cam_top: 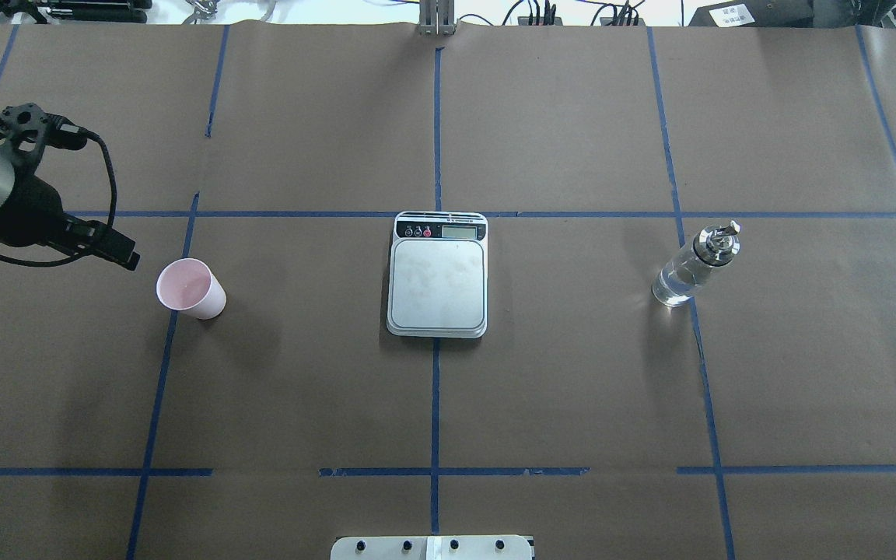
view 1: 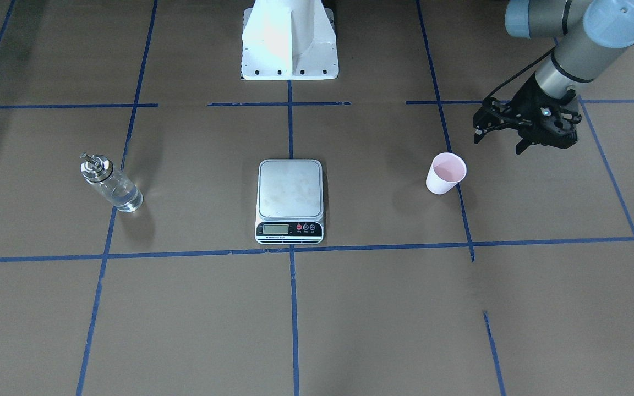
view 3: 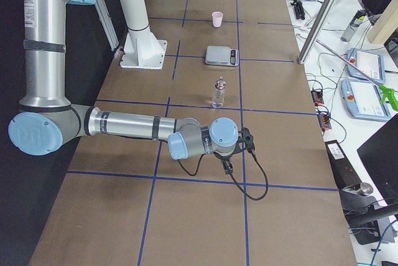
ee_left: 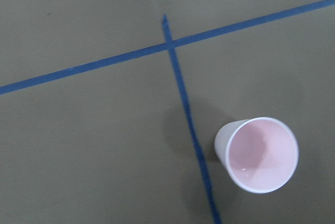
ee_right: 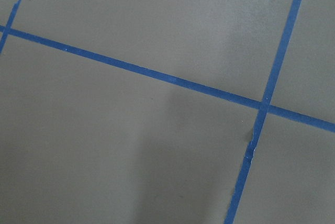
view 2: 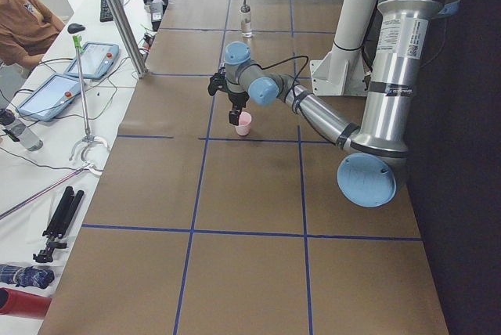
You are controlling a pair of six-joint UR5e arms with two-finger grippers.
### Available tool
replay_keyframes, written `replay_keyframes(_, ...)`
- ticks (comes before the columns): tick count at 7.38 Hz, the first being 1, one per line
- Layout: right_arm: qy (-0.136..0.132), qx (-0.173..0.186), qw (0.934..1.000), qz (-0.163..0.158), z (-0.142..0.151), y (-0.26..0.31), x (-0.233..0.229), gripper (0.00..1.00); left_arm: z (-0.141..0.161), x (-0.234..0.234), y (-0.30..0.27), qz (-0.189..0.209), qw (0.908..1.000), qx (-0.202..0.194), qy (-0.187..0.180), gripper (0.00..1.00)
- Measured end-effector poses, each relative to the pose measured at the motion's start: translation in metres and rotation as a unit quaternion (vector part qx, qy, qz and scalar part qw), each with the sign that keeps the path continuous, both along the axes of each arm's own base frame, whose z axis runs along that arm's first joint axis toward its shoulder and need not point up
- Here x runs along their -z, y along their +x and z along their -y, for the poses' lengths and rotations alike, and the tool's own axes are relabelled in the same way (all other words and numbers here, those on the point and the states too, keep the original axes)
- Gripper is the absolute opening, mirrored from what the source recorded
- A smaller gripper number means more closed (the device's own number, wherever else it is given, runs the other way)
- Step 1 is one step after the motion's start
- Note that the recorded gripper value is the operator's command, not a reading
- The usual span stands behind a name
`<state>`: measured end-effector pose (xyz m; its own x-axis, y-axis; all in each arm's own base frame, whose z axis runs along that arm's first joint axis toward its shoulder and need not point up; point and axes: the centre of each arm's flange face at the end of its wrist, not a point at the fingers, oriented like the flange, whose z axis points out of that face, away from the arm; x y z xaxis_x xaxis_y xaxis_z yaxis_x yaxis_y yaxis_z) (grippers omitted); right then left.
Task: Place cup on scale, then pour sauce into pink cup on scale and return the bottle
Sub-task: 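Move the left gripper down to the pink paper cup and grasp it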
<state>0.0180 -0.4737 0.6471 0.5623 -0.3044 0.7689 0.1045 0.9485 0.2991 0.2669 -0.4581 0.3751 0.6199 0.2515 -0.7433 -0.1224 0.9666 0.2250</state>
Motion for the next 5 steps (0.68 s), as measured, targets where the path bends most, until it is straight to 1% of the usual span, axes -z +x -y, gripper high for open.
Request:
replay_keyframes(2,0.0,0.002,1.0,-0.001,0.0,-0.002,-0.001,1.0,0.011,-0.005,0.039,0.015,0.9999,0.002,-0.006,0.91)
replay_keyframes(4,0.0,0.002,1.0,-0.001,0.0,-0.002,-0.002,1.0,0.019,-0.015,0.059,0.026,0.9996,-0.005,-0.014,0.86)
replay_keyframes(5,-0.001,0.002,1.0,-0.001,0.0,-0.002,-0.002,1.0,0.02,-0.022,0.064,0.03,0.9994,-0.007,-0.018,0.82)
